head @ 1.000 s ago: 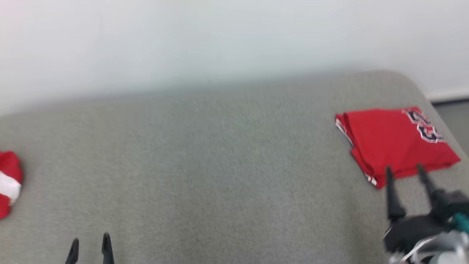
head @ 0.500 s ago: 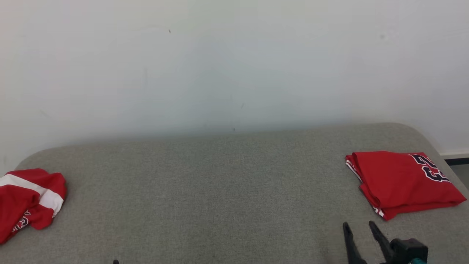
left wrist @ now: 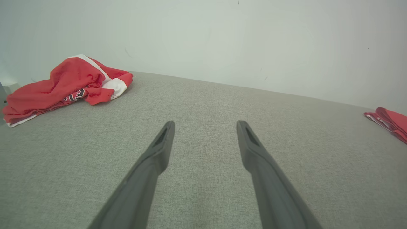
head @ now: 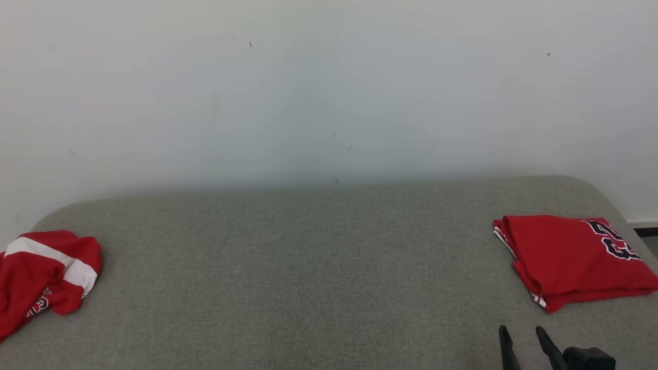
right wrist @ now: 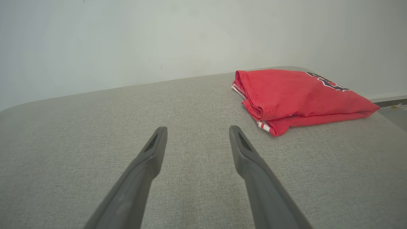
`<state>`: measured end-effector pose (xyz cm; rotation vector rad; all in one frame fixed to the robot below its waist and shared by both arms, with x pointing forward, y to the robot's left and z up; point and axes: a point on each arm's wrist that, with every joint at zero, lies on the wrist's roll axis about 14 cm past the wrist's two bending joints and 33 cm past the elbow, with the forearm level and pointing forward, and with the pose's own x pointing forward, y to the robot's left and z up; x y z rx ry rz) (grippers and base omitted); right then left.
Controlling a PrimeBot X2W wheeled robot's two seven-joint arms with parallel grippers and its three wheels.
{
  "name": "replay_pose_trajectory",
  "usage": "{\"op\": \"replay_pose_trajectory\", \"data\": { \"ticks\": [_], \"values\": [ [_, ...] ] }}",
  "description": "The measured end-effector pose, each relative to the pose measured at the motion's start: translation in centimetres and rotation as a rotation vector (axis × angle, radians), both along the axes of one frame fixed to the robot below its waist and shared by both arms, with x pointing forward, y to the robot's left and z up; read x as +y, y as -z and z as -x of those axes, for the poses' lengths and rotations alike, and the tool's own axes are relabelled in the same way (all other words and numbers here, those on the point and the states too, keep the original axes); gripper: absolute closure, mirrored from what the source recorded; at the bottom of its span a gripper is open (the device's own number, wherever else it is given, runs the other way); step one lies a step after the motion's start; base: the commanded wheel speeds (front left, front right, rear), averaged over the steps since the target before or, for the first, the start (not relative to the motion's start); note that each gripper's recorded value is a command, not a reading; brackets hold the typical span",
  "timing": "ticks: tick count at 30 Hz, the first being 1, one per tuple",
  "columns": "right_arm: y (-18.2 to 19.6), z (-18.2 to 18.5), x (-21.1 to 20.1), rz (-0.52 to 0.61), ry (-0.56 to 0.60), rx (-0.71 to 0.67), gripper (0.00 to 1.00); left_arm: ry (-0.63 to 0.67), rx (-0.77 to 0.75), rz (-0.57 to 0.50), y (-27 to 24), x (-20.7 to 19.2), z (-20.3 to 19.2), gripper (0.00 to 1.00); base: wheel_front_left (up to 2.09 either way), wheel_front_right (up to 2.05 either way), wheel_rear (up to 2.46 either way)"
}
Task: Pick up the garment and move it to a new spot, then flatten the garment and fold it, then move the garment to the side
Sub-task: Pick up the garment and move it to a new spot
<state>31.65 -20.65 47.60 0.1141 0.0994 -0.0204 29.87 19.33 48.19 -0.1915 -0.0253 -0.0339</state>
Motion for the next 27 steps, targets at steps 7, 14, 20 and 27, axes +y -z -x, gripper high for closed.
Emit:
{"op": "replay_pose_trajectory", "data": {
  "ticks": [7,14,20,27],
  "values": [
    [0.4,-0.2,0.2,-0.018,-0.003,0.011,0.00,0.020,0.009,0.004,0.2,-0.4,-0.1,0.00,0.00,0.00,0.00],
    [0.4,-0.1,0.5,-0.037,-0.008,0.005,0.00,0.027,0.014,0.002,0.4,-0.3,-0.1,0.00,0.00,0.00,0.00],
    [0.2,-0.5,1.3,-0.049,-0.031,-0.008,0.00,-0.009,0.001,-0.005,0.1,0.9,0.4,0.00,0.00,0.00,0.00],
    [0.3,-1.1,3.5,-0.059,-0.098,-0.001,0.00,-0.097,-0.002,-0.061,0.1,3.9,1.8,0.00,0.00,0.00,0.00]
  ]
}}
